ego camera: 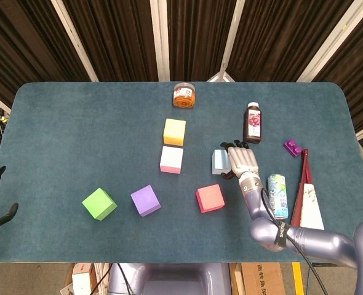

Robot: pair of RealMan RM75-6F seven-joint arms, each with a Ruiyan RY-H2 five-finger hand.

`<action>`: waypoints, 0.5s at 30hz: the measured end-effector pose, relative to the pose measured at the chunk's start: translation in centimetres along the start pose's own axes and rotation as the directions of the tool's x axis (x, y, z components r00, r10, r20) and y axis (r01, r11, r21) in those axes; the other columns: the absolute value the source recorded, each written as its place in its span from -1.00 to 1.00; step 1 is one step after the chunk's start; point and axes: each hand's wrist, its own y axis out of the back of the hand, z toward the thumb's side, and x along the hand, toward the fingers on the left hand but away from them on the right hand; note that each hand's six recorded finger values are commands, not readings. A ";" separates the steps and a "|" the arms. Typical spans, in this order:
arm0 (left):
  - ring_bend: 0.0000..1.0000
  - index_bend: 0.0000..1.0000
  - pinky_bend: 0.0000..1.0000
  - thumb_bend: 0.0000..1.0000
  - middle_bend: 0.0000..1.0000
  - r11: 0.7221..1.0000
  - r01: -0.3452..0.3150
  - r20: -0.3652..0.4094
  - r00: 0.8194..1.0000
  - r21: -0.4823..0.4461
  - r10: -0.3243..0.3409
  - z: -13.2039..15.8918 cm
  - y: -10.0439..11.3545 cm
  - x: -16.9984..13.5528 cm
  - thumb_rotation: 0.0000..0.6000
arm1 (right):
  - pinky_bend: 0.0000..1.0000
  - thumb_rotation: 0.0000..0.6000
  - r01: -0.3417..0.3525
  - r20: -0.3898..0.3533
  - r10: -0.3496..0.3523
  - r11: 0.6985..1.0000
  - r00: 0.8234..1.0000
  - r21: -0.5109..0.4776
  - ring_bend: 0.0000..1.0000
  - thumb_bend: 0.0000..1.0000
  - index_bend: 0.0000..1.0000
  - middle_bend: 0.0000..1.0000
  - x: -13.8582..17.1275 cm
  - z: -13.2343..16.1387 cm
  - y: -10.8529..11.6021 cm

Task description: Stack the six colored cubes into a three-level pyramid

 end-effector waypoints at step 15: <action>-1.00 -0.93 -0.97 -0.24 -1.00 1.000 0.002 -0.002 1.000 0.001 -0.002 0.1 -0.1 0.0 1.00 | -1.00 1.00 0.005 -0.001 -0.005 1.000 1.000 -0.003 -0.79 -0.44 -0.40 -0.42 -0.5 0.2 -0.3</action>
